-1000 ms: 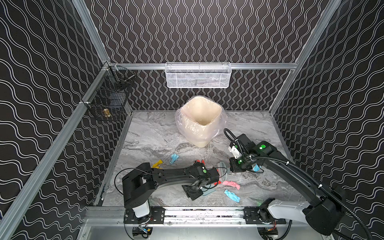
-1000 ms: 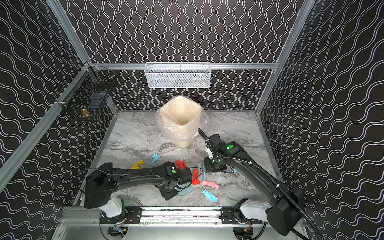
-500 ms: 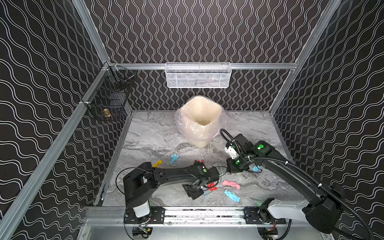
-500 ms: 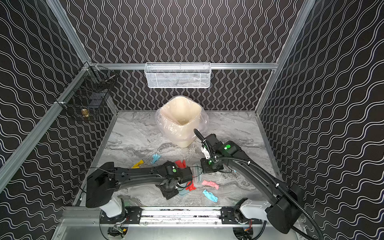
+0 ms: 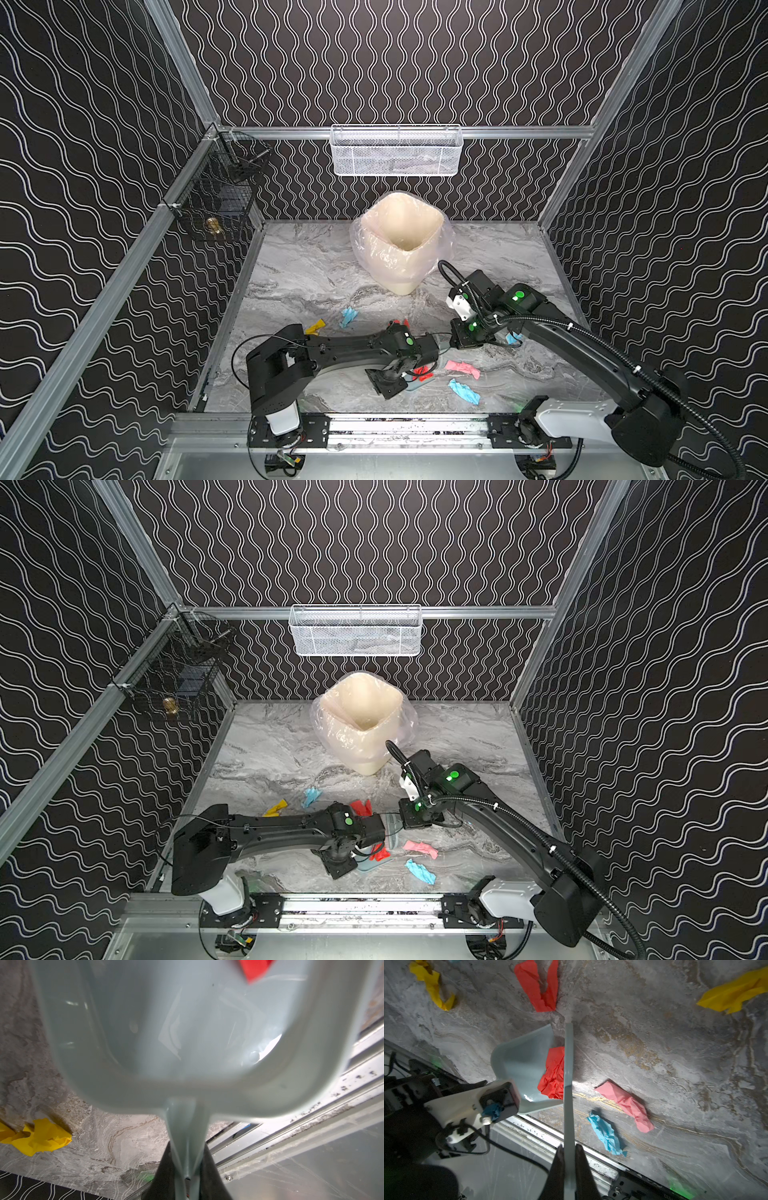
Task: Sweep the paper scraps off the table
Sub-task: 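Sweep the red scrap into the dustpan with the brush in the right gripper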
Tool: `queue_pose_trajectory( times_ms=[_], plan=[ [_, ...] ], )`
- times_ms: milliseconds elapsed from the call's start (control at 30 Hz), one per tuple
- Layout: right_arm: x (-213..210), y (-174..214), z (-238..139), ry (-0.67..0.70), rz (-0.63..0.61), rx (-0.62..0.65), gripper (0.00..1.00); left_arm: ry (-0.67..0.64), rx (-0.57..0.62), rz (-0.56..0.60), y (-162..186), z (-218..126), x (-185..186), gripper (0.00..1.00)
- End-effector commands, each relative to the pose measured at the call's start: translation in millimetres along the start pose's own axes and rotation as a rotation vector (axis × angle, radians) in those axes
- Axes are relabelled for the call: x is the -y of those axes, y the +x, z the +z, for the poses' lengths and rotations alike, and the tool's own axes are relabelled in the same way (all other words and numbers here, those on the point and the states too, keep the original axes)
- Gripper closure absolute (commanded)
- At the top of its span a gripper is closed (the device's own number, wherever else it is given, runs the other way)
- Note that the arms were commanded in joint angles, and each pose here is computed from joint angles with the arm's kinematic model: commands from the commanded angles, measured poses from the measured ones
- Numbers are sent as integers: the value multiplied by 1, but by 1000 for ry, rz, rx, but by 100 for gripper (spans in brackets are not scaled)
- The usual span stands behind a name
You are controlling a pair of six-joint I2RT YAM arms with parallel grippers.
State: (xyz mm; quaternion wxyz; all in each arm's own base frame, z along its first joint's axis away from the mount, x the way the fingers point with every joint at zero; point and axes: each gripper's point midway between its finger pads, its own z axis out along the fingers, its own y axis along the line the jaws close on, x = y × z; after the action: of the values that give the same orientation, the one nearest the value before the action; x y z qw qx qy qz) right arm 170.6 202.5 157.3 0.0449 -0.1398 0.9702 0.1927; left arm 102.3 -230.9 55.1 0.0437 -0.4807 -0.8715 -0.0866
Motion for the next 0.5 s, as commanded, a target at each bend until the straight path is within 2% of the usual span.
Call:
queue_pose_trajectory(
  times_ms=[0, 267, 467],
  plan=[
    [-19, 0, -2, -103, -12, -4, 100, -5, 15, -9, -2, -2, -1, 100],
    [-23, 5, -2, -139, -7, -14, 100, -23, 45, -37, -5, -3, -5, 100],
    [3, -7, -22, -90, 38, 51, 100, -32, 77, -66, -7, -5, -8, 100]
  ],
)
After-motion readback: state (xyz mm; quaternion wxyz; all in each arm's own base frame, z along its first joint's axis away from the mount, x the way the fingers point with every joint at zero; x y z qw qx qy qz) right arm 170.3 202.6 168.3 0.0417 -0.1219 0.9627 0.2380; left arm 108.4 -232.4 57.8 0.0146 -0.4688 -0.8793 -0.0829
